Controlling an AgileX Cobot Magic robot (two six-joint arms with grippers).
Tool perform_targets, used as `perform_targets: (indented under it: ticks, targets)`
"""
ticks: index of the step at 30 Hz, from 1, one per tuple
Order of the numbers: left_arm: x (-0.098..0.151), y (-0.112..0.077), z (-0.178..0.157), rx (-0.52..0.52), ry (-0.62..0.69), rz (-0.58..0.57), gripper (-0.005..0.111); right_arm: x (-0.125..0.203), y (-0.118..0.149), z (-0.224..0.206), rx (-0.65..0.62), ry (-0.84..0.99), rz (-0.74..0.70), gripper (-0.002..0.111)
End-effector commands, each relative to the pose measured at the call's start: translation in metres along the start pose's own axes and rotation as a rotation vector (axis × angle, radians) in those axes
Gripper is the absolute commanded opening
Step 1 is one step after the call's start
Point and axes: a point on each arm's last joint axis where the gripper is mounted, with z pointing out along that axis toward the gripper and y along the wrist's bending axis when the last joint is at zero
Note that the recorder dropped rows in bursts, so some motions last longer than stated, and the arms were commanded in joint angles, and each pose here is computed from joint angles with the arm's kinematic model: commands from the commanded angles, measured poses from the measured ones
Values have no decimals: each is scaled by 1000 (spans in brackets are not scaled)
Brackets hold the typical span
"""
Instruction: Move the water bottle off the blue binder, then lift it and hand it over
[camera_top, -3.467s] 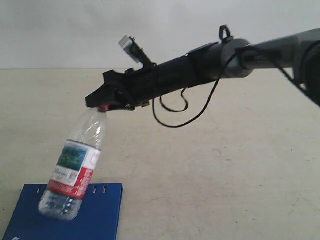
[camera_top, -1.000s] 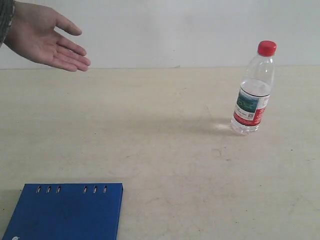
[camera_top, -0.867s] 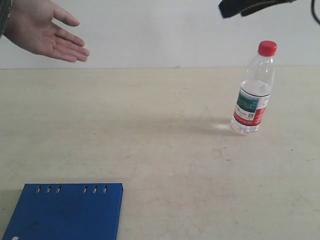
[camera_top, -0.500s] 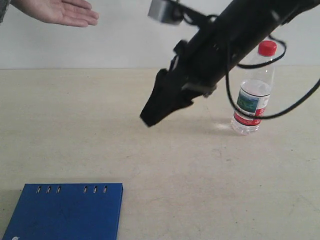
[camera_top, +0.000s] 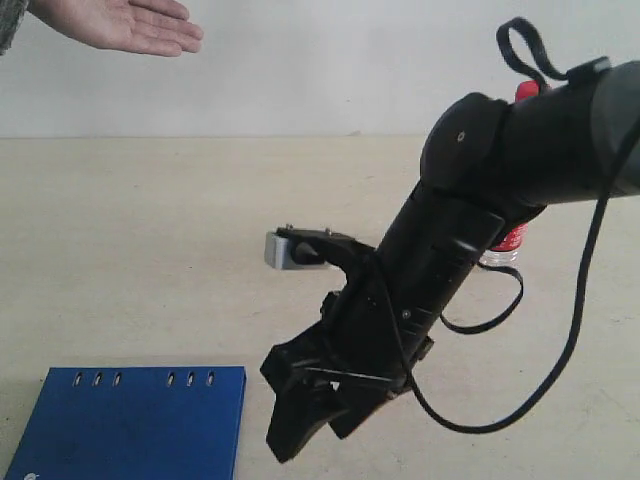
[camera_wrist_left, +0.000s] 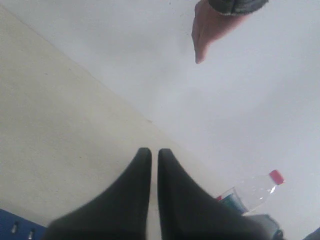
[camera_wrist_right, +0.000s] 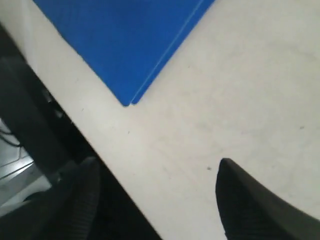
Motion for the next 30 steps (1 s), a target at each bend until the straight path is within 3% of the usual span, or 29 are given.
perform_targets:
  ticks: [1,3,5,6,8,12,16,20,23,28,30]
  targets:
    - [4,-1,0,10,51,-126,5,2,7,7,-144,33,-72,59]
    - [1,-2,0,17,19,-97,5,0,9,6,-157,4,-99,59]
    - [-13,-5,-1,63,-136,-138,5,0,9,6,-156,7,-99,59]
    - [-22,-15,-4,88,-168,-53,5,1,10,6,-164,17,-98,59]
    - [-28,-26,1,39,-69,128,5,1,10,6,-167,13,-90,59]
    - [-34,-32,37,-113,159,248,5,-3,8,6,-141,-24,-82,59]
    - [-25,-20,83,-264,418,333,5,-8,6,6,-121,-76,-50,59]
    - [-9,-3,121,-346,662,437,7,-15,5,11,-167,-127,21,59]
    - [-2,6,139,-368,755,483,21,-21,-3,28,-225,-137,86,59]
    - [6,13,155,-401,867,446,62,-29,-16,52,-312,-146,174,59]
    - [11,17,156,-424,901,415,67,-29,-18,53,-302,-154,157,59]
